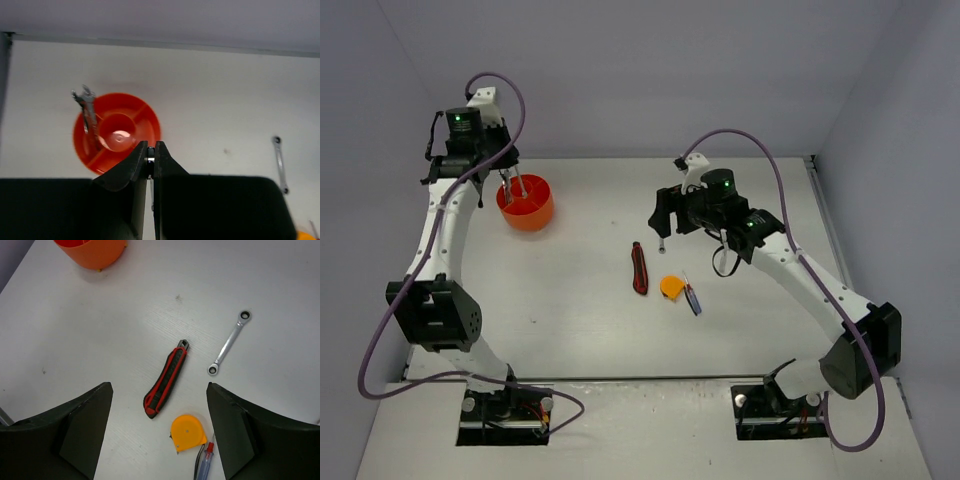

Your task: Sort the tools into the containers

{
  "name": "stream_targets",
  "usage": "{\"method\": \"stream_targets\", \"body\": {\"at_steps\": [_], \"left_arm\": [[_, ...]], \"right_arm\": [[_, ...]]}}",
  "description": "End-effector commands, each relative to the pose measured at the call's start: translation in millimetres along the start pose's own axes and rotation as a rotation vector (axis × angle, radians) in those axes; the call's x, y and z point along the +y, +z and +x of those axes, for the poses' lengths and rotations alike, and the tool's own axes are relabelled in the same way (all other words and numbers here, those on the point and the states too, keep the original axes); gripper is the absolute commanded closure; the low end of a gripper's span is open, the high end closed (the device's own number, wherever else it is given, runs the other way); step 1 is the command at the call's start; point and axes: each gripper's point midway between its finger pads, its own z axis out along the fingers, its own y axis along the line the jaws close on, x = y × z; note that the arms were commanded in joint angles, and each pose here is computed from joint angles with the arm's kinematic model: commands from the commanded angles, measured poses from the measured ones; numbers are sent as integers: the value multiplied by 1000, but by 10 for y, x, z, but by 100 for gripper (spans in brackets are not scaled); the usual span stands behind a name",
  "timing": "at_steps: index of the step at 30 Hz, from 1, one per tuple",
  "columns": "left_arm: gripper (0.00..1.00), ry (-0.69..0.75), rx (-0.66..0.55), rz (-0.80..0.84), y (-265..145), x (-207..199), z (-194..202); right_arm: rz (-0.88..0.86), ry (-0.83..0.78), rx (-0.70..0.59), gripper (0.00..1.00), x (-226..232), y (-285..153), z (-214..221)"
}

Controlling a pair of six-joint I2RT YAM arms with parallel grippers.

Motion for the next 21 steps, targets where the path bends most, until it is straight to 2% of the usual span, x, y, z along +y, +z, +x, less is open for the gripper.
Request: {"method": "stream_targets", "body": {"at_steps": [1, 6, 11, 16, 21], "left_arm": [[100, 149, 4, -64, 210, 522, -171], [100, 161, -18, -119, 532, 884, -365], [100, 213, -36, -133, 815, 1070, -433], [100, 207, -56, -138, 1088, 1167, -320], [100, 164, -4, -122, 1295, 1201, -54]], "right_arm": [[-9, 11, -80, 27, -6, -221, -130], [-1, 30, -72, 27, -36, -297, -55], [18, 50, -54, 27, -69, -309, 11], [52, 72, -34, 26, -140, -305, 93], [71, 93, -13, 26, -185, -268, 160]]}}
